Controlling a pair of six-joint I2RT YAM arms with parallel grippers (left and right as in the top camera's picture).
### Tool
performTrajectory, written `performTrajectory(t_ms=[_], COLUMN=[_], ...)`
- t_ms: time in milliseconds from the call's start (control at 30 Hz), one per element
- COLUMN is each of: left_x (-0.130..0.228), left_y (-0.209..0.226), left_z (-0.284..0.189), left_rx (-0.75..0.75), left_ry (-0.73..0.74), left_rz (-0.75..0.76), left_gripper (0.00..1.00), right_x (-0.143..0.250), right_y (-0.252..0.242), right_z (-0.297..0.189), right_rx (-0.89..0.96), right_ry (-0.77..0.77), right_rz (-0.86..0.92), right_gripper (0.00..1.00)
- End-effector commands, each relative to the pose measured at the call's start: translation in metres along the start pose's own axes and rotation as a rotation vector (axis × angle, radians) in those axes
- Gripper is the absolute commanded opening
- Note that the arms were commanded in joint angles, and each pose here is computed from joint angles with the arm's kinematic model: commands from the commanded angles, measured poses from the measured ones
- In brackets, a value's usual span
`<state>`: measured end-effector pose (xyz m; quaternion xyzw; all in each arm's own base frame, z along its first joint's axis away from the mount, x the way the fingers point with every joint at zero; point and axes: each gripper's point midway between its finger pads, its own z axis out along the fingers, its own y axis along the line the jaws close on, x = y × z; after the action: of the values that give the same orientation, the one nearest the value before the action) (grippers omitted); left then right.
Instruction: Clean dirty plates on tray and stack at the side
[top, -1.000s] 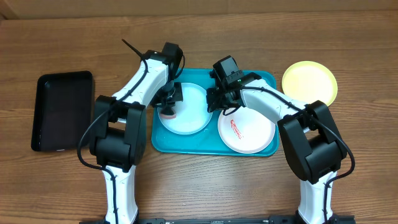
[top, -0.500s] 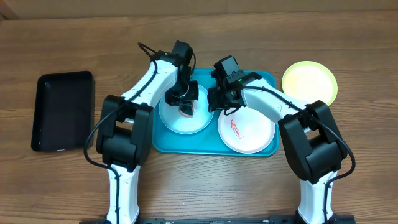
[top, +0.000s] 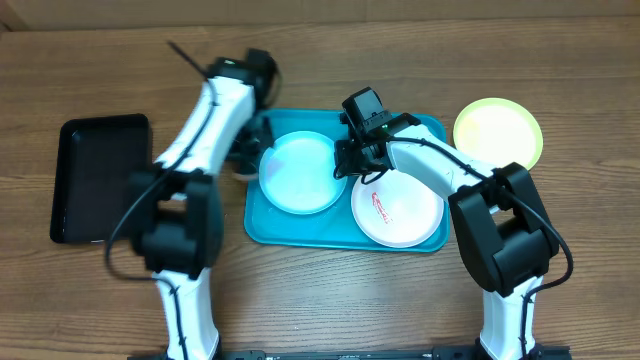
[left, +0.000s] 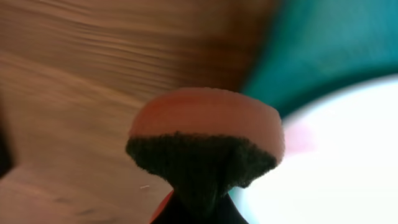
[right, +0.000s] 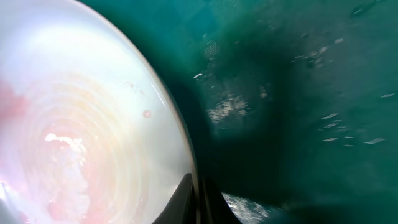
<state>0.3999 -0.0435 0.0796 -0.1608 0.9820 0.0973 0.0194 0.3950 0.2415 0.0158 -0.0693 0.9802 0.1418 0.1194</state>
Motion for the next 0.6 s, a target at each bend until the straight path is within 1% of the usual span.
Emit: performTrajectory(t_ms=[0, 100, 167, 367, 467, 567], left_x=[-0.028, -0.032, -0.033, -0.028, -0.027, -0.026], left_y=[0.046, 0.076, 0.094, 0.143, 0.152, 0.157], left_z=[-0.064, -0.075, -0.073, -0.056, -0.051, -0.048], left_rx=[0.033, 0.057, 0.047, 0.003, 0.034, 0.061], left_ry=[-0.183, -0.189, -0.173, -0.103, -0.076, -0.058], left_rz=[-0.209, -0.286, -0.326, -0.434, -0.468, -0.494], left_gripper=[0.04, 0.04, 0.04, 0.04, 0.04, 0.04], right_x=[-0.049, -0.063, -0.069, -0.075, -0.073, -0.070], right_y=[0.004, 0.004, 0.010, 0.047, 0.066, 0.086], right_z=[-0.067, -0.112, -0.140, -0.227, -0.256, -0.271], right_rx=[0.133, 0.328, 0.440, 0.834, 1.023, 1.117], right_ry=[-0.228, -0.365, -0.449, -0.707, -0.753, -0.757], right_rz=[-0.086, -0.176, -0.242, -0.454, -0.562, -0.665], right_gripper=[0.04, 0.04, 0.04, 0.04, 0.04, 0.04])
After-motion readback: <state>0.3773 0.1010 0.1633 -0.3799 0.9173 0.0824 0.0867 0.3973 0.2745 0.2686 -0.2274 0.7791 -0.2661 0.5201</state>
